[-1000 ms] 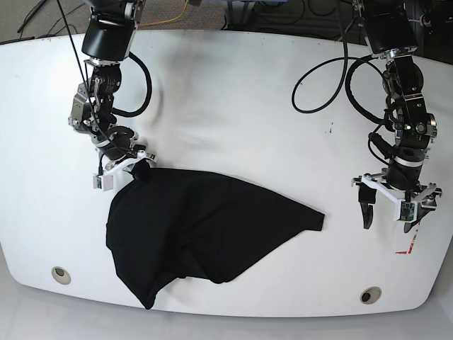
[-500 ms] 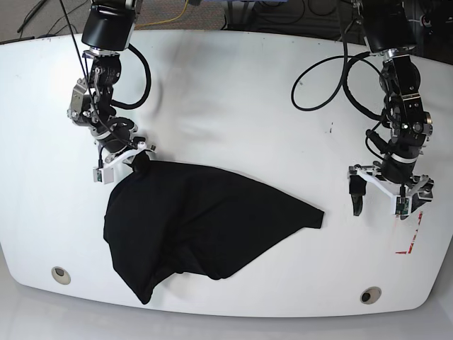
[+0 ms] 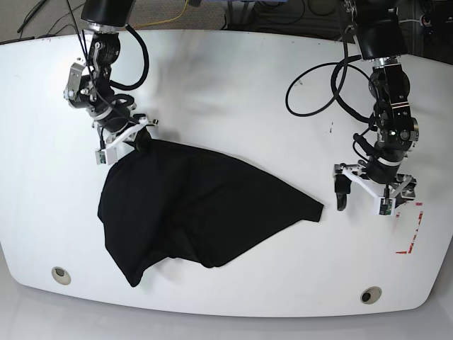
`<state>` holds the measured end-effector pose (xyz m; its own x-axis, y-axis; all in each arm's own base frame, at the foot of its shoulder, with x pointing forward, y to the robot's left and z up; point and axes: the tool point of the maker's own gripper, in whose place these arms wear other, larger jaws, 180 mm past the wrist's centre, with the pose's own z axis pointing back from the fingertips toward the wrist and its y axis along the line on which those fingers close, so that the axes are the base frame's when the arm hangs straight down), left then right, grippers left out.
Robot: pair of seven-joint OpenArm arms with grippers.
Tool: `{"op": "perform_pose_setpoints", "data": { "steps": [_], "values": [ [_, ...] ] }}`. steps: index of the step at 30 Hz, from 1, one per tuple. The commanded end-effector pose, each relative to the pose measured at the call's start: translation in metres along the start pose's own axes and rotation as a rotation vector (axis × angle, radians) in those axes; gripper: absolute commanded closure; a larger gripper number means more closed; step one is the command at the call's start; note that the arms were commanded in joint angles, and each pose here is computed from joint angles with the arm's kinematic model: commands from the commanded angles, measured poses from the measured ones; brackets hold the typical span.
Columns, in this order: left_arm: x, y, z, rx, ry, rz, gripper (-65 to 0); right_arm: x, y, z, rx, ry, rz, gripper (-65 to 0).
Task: Layout the t-shirt on the table in an organized manner, then fold the t-shirt properly
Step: 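Move the left gripper to the t-shirt's opposite corner and grasp it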
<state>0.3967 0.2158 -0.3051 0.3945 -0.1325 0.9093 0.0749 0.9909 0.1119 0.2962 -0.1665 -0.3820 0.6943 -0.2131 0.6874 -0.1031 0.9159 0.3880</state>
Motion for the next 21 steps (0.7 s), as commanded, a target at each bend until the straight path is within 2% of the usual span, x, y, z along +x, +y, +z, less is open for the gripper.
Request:
{"op": "perform_pose_setpoints", "data": {
  "steps": [1,8,14,21],
  "values": [
    [0.015,-0.002,0.001,-0.008,-0.048,-0.012,-63.6,0.012,0.008,0.012,0.011,-0.033,0.041,0.0],
    [0.003,-0.034,0.0,-0.088,-0.018,-0.054,-63.6,-0.012,0.016,0.033,0.002,0.041,0.084,0.0],
    [-0.005,-0.047,-0.003,-0.12,0.002,-0.065,-63.6,-0.033,0.013,0.042,-0.011,0.092,0.081,0.0],
    [-0.022,-0.054,-0.012,-0.141,0.054,-0.058,-63.6,-0.037,0.004,0.046,-0.032,0.116,0.102,0.0]
  ]
}}
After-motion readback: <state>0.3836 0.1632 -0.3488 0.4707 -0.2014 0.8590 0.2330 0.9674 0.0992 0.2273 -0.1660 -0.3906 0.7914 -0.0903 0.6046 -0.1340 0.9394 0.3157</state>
